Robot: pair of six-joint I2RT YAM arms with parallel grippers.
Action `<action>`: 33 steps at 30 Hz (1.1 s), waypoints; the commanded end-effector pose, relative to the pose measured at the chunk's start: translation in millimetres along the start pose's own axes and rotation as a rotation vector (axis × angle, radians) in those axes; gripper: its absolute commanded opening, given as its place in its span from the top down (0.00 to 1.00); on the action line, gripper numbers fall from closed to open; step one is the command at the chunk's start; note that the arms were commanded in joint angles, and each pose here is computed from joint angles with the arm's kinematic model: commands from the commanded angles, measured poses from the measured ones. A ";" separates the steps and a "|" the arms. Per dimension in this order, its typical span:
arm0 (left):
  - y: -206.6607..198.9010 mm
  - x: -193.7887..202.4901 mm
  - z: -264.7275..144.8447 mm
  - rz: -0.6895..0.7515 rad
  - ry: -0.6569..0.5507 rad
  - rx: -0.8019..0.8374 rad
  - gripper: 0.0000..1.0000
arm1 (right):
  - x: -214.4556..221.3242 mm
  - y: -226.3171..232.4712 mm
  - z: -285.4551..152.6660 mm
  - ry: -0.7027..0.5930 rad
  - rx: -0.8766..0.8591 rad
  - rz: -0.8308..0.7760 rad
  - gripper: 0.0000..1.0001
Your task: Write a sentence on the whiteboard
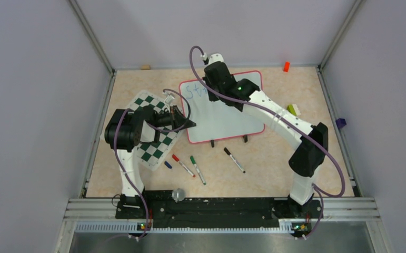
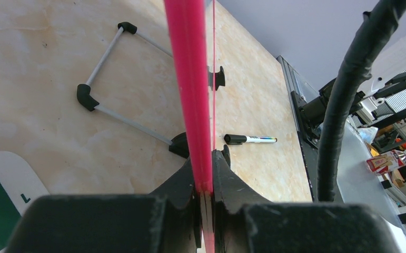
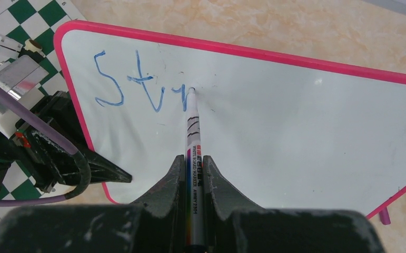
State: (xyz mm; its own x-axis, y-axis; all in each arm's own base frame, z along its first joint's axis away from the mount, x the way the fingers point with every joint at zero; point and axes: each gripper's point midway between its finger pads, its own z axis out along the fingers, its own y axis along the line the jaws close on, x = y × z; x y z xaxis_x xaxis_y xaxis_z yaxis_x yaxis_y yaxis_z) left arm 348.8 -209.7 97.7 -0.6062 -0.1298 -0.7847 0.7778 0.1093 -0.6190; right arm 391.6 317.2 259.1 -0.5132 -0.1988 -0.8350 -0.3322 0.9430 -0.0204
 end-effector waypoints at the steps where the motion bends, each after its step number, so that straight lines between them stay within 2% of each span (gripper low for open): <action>1: -1.9 -18.2 -2.6 0.242 -0.040 0.013 0.95 | -33.7 -22.5 -15.2 -0.096 0.045 0.052 1.00; 7: -1.7 -18.3 -2.4 0.243 -0.039 0.015 0.95 | -27.3 -25.3 -28.3 -0.118 0.019 0.058 1.00; 33: -1.7 -17.8 -2.7 0.239 -0.040 0.013 0.95 | -13.8 -24.9 -17.4 -0.081 0.017 0.018 1.00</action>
State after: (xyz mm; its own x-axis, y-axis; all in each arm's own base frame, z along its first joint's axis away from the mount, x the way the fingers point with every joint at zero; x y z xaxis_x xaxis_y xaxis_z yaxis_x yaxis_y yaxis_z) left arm 348.0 -209.7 98.3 -0.5982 -0.1262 -0.7914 0.7852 0.1051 -0.6103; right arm 387.1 291.6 258.5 -0.5013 -0.1954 -0.8430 -0.3087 0.9504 -0.0367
